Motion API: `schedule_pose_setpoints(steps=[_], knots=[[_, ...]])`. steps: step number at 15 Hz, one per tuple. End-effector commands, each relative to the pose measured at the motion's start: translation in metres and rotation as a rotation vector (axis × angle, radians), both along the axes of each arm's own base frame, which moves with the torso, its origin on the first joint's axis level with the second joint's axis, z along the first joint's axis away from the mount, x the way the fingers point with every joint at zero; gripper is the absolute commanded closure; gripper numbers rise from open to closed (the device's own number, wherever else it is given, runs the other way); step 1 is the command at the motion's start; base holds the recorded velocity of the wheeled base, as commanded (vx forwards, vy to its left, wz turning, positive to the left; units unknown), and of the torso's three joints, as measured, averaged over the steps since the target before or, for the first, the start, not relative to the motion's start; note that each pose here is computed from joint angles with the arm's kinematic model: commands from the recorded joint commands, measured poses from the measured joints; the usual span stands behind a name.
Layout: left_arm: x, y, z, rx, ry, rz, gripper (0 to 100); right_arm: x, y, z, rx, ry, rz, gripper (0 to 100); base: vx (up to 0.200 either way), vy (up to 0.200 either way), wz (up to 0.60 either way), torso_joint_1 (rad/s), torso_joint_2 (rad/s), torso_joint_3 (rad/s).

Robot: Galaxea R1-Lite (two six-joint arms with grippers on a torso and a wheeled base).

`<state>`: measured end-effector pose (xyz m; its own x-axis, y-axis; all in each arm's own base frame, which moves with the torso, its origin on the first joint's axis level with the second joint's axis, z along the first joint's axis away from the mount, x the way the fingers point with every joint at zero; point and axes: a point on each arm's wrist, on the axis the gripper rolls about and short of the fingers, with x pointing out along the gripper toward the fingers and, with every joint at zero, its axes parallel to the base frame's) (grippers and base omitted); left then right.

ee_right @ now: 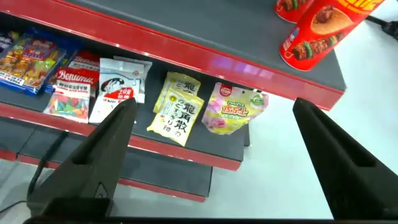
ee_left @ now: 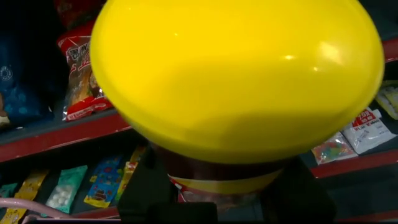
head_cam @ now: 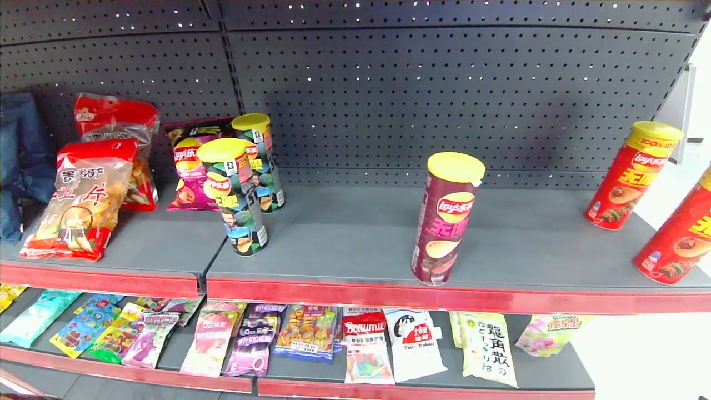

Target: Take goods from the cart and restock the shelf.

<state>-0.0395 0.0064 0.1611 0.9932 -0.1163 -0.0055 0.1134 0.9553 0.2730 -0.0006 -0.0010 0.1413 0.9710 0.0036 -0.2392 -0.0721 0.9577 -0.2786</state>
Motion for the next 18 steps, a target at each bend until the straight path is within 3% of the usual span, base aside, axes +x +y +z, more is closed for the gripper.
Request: schedule_pose_setpoints(steps=[1, 5, 10, 12, 13, 15, 16, 17, 18], knots=[[0.0, 0.0, 0.001, 0.003, -0.001, 0.0, 100, 0.001, 0.0, 0.0, 0.0, 0.005, 0.003, 0, 0.0, 0.0, -0.6, -0.012, 0.01, 0.012], [0.0, 0.0, 0.001, 0.012, -0.001, 0.0, 100, 0.002, 0.0, 0.0, 0.0, 0.014, 0.006, 0, 0.0, 0.0, -0.6, 0.007, 0.0, 0.001], [0.002, 0.001, 0.001, 0.011, 0.01, -0.026, 100, -0.003, 0.0, 0.001, 0.015, -0.031, 0.017, 0, 0.0, 0.0, 0.0, 0.0, 0.0, 0.0], [0.016, -0.001, 0.005, 0.018, 0.083, -0.068, 100, -0.022, -0.001, -0.012, 0.118, -0.145, 0.024, 0, 0.0, 0.0, 0.0, 0.0, 0.0, 0.0], [0.025, -0.003, 0.009, 0.006, 0.107, -0.068, 100, -0.031, -0.001, -0.024, 0.143, -0.196, 0.057, 0, 0.0, 0.0, 0.0, 0.0, 0.0, 0.0], [0.04, -0.007, 0.017, -0.056, 0.132, -0.116, 100, -0.023, -0.001, -0.035, 0.148, -0.213, 0.073, 0, 0.0, 0.0, 0.0, 0.0, 0.0, 0.0], [0.046, -0.009, 0.019, -0.068, 0.15, -0.144, 100, -0.021, 0.0, -0.04, 0.15, -0.214, 0.077, 0, 0.0, 0.0, 0.0, 0.0, 0.0, 0.0], [0.056, -0.012, 0.021, -0.081, 0.19, -0.19, 100, -0.015, 0.001, -0.059, 0.199, -0.18, 0.091, 0, 0.0, 0.0, 0.0, 0.0, 0.0, 0.0], [0.059, -0.014, 0.021, -0.08, 0.208, -0.207, 100, -0.015, 0.001, -0.057, 0.249, -0.184, 0.097, 0, 0.0, 0.0, 0.0, 0.0, 0.0, 0.0]])
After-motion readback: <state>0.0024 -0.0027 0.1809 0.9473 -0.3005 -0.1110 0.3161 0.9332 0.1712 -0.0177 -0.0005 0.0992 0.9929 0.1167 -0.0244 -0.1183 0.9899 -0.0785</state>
